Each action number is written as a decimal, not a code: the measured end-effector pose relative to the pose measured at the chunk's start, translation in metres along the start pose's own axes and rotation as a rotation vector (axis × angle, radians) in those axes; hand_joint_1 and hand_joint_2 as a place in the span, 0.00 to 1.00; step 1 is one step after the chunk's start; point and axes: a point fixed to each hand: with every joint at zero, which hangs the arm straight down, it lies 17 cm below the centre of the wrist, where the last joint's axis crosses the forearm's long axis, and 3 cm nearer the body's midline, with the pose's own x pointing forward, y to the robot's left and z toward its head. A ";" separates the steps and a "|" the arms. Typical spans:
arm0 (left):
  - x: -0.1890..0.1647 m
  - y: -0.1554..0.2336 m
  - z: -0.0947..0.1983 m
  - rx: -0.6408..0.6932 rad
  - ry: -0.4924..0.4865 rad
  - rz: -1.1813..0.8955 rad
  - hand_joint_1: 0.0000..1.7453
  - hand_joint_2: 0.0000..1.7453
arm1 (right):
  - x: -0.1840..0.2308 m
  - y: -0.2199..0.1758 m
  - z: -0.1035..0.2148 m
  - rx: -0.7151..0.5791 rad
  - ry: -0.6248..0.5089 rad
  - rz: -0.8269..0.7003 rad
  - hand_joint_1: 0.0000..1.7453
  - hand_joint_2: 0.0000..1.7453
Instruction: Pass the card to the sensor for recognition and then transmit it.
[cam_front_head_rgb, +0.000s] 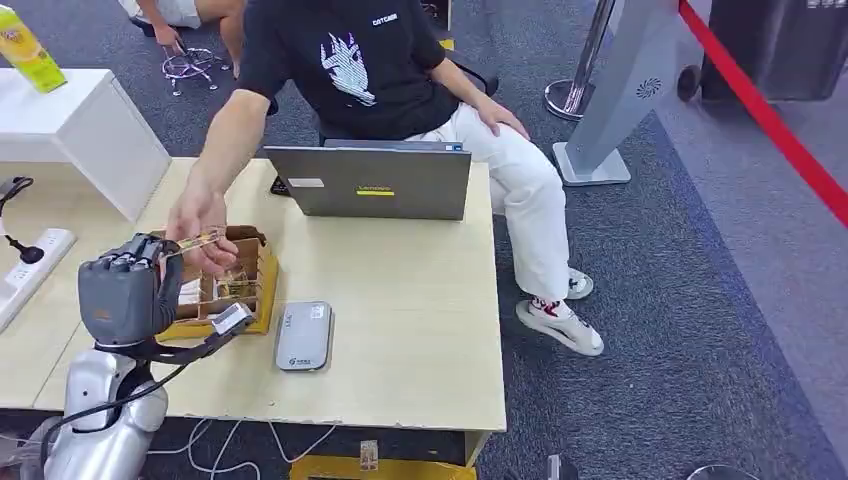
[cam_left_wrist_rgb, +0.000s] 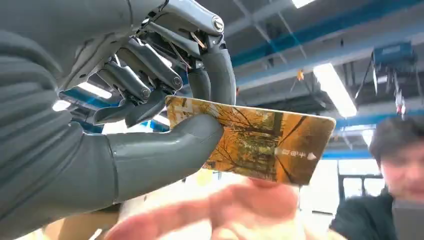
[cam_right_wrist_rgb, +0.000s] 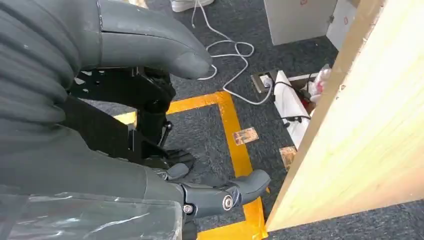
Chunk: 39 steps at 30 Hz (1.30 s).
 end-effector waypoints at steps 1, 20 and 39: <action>0.000 0.004 -0.002 0.009 -0.003 -0.001 1.00 1.00 | 0.000 0.000 0.000 0.000 0.000 -0.001 0.00 1.00; -0.003 0.015 -0.009 0.028 -0.009 -0.014 0.00 1.00 | 0.001 0.000 0.000 0.001 -0.002 -0.007 0.00 1.00; -0.003 0.014 -0.006 0.026 -0.002 -0.016 0.00 1.00 | 0.001 0.000 0.000 0.000 -0.005 -0.009 0.00 1.00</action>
